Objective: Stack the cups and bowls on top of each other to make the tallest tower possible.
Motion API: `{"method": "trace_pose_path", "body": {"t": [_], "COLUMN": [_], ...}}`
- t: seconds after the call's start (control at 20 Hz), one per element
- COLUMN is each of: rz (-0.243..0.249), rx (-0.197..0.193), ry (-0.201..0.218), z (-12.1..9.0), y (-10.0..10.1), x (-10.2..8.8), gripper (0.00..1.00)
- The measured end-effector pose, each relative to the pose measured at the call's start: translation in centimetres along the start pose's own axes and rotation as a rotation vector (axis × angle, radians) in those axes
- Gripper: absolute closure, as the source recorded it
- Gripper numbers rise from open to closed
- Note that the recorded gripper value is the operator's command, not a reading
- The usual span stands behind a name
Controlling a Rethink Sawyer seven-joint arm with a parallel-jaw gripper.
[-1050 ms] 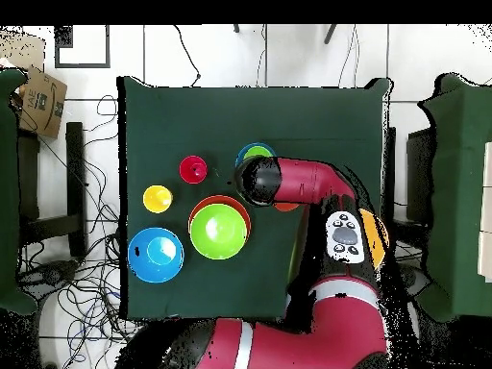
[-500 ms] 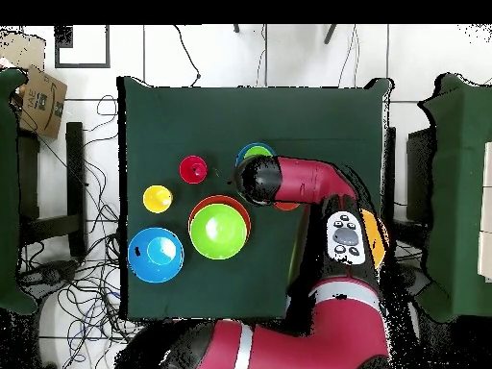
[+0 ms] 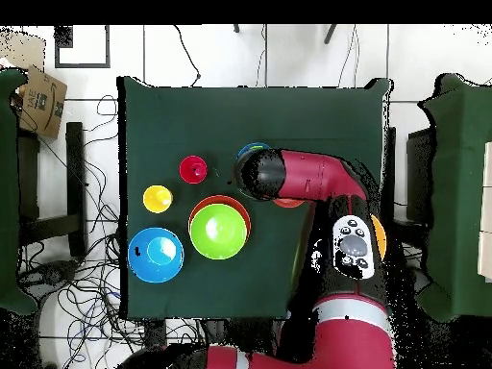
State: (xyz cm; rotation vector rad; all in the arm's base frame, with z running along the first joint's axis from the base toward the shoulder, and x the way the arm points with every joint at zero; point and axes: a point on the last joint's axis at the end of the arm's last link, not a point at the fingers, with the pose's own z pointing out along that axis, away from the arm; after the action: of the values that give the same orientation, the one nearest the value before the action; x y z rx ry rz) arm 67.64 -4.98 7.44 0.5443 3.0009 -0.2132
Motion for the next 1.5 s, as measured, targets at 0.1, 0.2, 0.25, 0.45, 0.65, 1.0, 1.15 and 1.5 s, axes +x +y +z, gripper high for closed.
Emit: {"method": "trace_pose_path", "body": {"t": [0.1,0.2,0.25,0.45,0.65,1.0,1.15,1.5], "rz": [0.002,0.004,0.005,0.006,0.007,0.006,0.007,0.009], "rx": [0.001,0.004,0.004,0.006,0.004,0.0,-0.001,-0.007], "ry": [-0.005,-0.002,0.0,0.007,0.003,0.002,0.004,0.026], "z": [-0.8,-1.7,-2.0,-2.5,-2.8,-2.8,-2.7,-1.1], "y": [-0.1,-0.2,-0.2,-0.4,-0.3,-0.2,-0.2,-0.2], "x": [-0.3,-0.5,-0.6,-0.7,-0.8,-0.8,-0.8,-0.4], "gripper": [0.0,0.0,0.0,0.0,0.0,0.0,0.0,0.0]}}
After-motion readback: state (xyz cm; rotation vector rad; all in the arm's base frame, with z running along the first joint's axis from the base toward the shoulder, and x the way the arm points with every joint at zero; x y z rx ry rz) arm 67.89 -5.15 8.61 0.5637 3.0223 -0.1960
